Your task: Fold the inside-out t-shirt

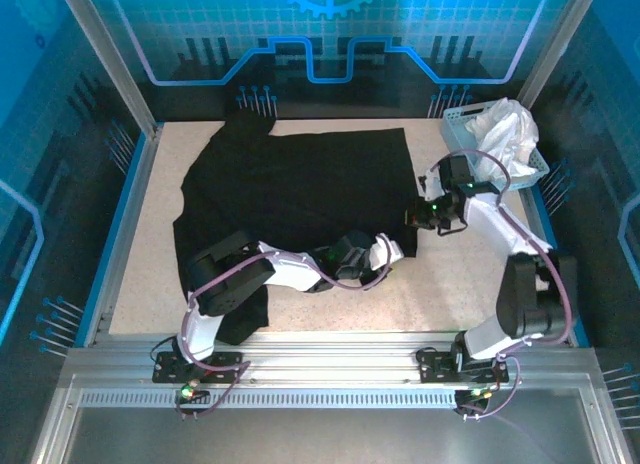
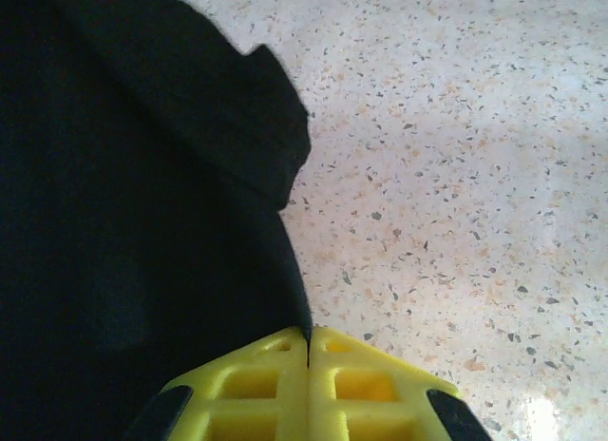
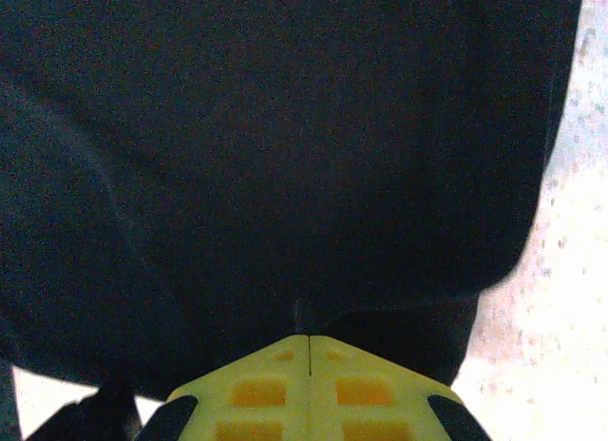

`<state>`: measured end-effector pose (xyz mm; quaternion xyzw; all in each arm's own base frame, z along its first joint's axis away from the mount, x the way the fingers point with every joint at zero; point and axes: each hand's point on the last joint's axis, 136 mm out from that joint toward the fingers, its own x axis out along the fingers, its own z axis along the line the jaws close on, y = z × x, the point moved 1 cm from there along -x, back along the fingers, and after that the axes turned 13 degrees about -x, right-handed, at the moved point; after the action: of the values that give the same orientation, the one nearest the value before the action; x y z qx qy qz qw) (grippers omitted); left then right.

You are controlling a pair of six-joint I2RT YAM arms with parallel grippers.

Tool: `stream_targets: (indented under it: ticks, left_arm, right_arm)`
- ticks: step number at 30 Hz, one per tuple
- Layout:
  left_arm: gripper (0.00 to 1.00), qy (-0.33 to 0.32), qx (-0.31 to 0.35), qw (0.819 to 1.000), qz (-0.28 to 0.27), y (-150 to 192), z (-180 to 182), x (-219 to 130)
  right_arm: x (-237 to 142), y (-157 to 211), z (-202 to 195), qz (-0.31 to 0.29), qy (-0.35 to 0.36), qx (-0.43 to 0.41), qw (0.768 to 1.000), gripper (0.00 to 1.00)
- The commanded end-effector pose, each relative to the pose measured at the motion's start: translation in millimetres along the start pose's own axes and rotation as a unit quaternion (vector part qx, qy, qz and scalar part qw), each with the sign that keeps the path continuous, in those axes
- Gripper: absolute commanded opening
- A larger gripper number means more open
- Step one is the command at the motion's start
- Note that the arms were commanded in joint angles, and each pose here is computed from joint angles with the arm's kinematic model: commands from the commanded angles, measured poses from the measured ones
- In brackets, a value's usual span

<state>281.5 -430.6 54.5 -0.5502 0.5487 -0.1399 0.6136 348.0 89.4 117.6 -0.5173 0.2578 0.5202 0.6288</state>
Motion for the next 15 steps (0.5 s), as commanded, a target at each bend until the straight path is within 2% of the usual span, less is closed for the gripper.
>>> stream_targets:
  ticks: [1,7,10,15]
  left_arm:
    - [0.0,0.043,-0.058,0.997,-0.04,-17.6,1.6,-10.8]
    - [0.0,0.064,-0.12,0.989,-0.059,-23.0,11.4,-15.9]
    - [0.0,0.067,-0.14,0.986,-0.067,-23.2,16.9,-18.8]
    - [0.0,0.065,-0.15,0.984,-0.067,-18.8,20.8,-19.9]
  right_arm:
    - [10.5,-28.5,-14.6,-0.001,0.019,-0.01,1.0,0.04]
    - [5.7,-23.0,-23.0,0.015,0.079,-0.039,0.996,0.27]
    - [-2.6,-0.1,-16.1,0.02,0.084,-0.055,0.995,0.38]
    - [-6.6,38.6,8.8,0.027,0.07,-0.096,0.993,0.5]
